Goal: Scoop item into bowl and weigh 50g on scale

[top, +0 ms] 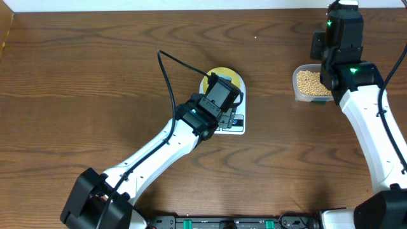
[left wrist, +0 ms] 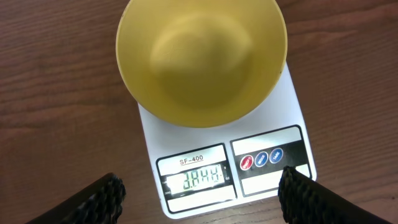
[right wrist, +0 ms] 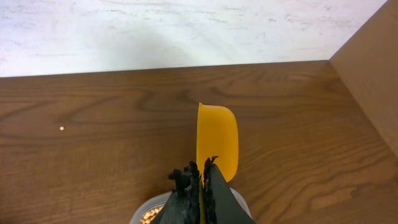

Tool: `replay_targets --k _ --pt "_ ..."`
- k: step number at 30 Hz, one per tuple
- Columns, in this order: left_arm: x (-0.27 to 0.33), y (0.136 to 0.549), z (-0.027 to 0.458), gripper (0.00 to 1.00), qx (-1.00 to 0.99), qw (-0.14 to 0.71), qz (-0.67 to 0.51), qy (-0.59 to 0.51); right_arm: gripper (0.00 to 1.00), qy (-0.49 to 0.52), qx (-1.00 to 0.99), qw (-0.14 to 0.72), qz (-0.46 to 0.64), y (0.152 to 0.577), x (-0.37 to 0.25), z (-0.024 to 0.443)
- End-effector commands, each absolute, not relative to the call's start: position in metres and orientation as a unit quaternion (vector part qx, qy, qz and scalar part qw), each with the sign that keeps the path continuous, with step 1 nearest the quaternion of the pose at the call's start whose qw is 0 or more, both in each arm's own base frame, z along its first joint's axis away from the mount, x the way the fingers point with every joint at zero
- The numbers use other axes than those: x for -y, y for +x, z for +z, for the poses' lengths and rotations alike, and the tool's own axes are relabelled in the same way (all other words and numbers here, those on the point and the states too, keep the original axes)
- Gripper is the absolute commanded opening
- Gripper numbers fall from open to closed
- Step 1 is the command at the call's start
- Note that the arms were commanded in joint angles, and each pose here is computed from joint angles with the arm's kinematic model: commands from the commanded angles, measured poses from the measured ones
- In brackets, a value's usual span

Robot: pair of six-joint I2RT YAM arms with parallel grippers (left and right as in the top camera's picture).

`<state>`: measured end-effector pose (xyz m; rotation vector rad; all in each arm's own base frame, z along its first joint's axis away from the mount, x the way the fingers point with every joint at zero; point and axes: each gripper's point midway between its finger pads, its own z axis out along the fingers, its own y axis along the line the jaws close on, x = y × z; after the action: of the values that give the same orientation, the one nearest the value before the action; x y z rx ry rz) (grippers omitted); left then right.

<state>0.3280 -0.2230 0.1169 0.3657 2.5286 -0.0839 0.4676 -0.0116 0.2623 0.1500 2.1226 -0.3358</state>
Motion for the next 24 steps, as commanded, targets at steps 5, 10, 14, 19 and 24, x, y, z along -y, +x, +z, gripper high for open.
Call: replay_targets --k 5,10,14,19,24 --pt "0.2209 0.3273 0.1155 0.81 -0.946 0.288 -0.025 0.144 0.01 0.073 -0.862 0.482 -0.139 0.4676 0.0162 0.2710" --pt "0.2209 0.3273 0.1155 0.81 -0.946 0.288 -0.025 0.144 0.01 0.073 -0.862 0.482 -0.138 0.4677 0.0162 0.2711" --pt "0.2209 0.3273 0.1155 0.81 -0.946 0.288 -0.025 0.144 0.01 0.073 -0.862 0.482 -0.139 0.4676 0.0162 0.2710" --pt "0.2209 0.3273 0.1155 0.99 -0.946 0.288 -0.025 0.144 0.01 0.073 -0.862 0.482 -0.139 0.4676 0.0162 0.2710" --pt "0.2193 0.3242 0.1134 0.99 -0.948 0.280 -0.023 0.147 0.01 0.073 -0.862 0.482 -0.139 0.4677 0.0165 0.2711"
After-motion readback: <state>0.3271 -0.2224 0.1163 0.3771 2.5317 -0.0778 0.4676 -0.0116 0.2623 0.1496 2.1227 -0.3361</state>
